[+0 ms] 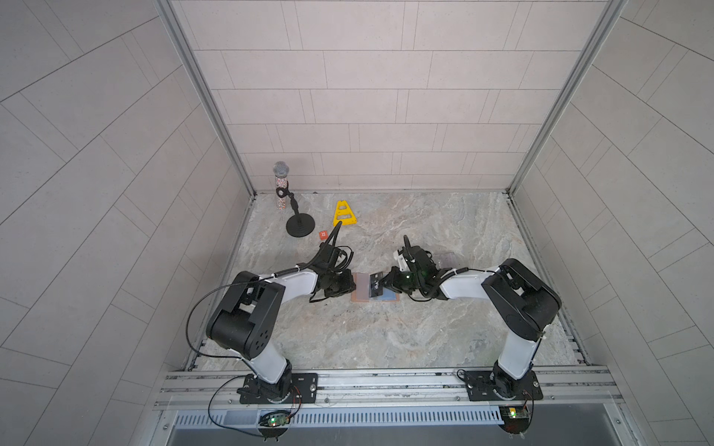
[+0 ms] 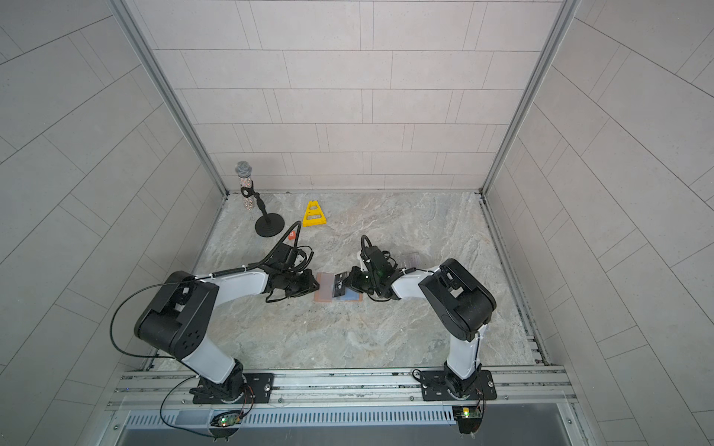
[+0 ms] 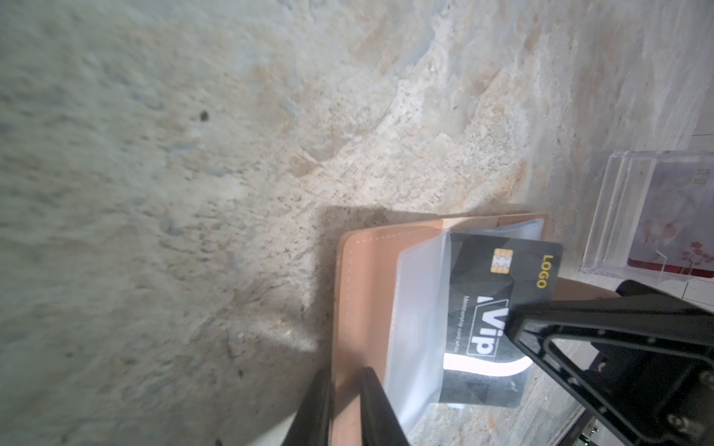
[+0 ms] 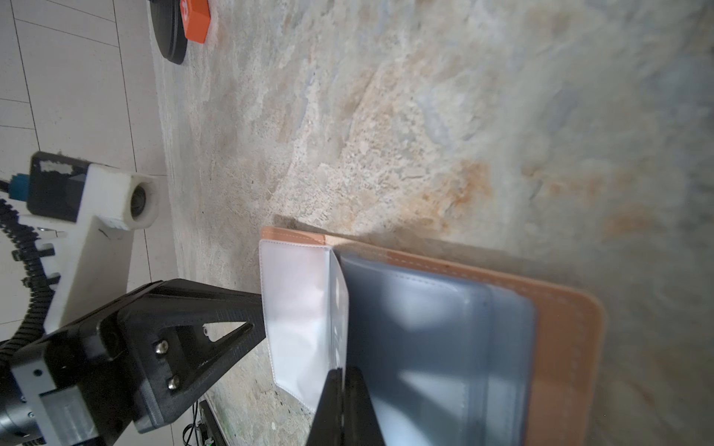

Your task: Put the credit cards into the card holder

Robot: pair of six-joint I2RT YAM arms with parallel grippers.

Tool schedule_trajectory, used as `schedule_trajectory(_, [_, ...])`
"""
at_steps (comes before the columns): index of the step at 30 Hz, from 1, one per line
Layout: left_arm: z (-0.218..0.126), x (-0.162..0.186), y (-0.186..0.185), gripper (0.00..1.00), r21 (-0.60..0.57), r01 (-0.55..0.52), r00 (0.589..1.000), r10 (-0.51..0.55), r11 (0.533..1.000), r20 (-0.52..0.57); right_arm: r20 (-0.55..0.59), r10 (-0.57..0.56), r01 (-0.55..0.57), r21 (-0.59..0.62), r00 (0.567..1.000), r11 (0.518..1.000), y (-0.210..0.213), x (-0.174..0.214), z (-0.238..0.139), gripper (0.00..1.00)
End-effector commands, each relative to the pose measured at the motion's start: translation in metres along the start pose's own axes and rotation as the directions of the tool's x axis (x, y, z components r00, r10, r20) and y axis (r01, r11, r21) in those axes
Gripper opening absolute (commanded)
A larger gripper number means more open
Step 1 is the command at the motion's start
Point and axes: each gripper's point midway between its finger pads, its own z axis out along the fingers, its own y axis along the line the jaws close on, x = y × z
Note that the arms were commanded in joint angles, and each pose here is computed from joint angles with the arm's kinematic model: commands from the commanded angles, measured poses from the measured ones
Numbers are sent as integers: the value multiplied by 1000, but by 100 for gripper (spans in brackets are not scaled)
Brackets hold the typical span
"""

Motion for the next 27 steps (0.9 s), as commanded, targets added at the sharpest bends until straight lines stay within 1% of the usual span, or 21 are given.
schedule_trajectory(1, [7,14,14,21,-51,11,999,-13,999,-34,-53,30,-28,29,998,999,-13,18,9,0])
schedule_trajectory(8, [9,14,17,21,-61,12,999,-14,998,-36,-59,27,-26,22,998,999,-10,20,6,0])
schedule_trajectory(16, [9,14,22,20,-89,15,999,-18,996,-31,-72,-1,5,53,997,999,-11,24,-2,0])
schedule_trajectory(22, [12,14,25,20,-102,20,999,-24,995,-36,-97,-7,10,39,995,999,-9,27,1,0])
schedule_trajectory(27, [12,14,28,20,-119,22,999,-26,993,-35,-113,-19,25,49,993,998,-11,28,2,0])
